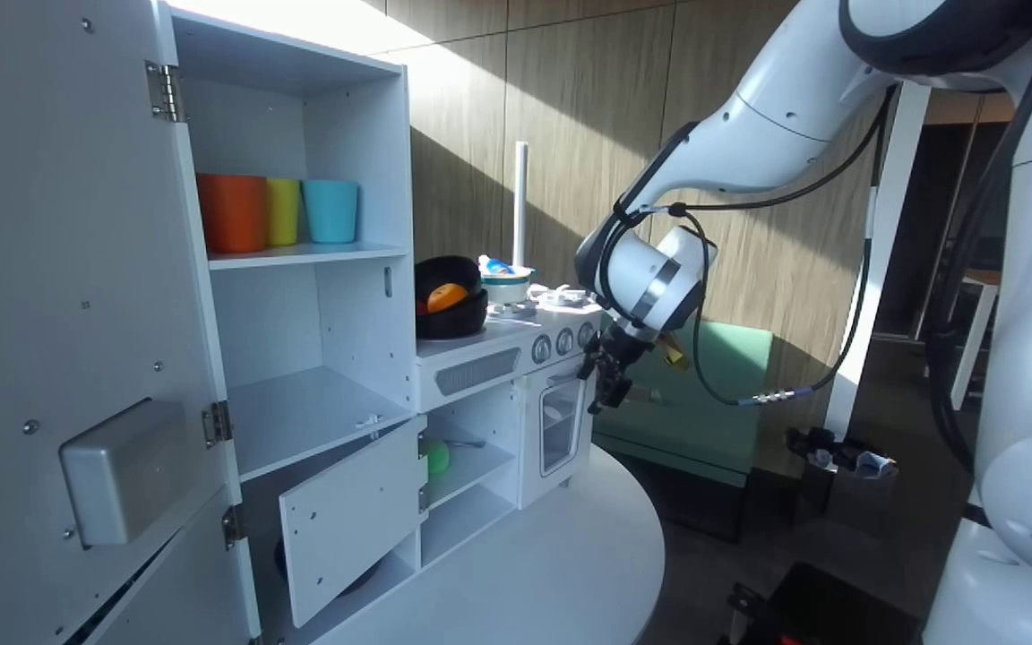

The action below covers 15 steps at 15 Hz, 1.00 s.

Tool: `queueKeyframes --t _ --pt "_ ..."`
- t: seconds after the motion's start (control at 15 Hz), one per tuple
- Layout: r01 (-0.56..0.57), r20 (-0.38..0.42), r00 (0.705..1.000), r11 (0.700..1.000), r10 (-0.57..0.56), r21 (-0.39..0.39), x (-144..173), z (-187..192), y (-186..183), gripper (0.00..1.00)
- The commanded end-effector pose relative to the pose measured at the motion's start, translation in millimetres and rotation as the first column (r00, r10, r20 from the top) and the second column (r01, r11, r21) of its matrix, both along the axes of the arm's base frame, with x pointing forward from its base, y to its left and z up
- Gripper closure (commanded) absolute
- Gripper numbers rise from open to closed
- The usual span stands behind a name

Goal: Open all the cupboard doors

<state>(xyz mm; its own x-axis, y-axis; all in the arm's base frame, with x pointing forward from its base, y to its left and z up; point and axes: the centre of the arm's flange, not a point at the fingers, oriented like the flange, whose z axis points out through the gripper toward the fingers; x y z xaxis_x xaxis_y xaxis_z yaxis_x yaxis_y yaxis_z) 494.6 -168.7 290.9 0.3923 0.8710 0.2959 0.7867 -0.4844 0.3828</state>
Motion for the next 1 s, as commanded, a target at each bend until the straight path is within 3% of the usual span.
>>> queueKeyframes --t 0.0,0.47,0.67,0.93 --pt "-0.041 0.067 0.997 0.998 0.044 -0.049 30.8 -11.9 -13.6 0.0" --pt "-0.051 0.13 0.99 0.994 0.063 -0.092 48.4 -39.7 -17.7 0.0" --pt "-0.056 0.143 0.987 0.993 0.071 -0.101 44.6 -40.4 -14.2 0.0" --pt "-0.072 0.221 0.971 0.99 0.097 -0.119 44.4 -28.8 -6.4 0.0"
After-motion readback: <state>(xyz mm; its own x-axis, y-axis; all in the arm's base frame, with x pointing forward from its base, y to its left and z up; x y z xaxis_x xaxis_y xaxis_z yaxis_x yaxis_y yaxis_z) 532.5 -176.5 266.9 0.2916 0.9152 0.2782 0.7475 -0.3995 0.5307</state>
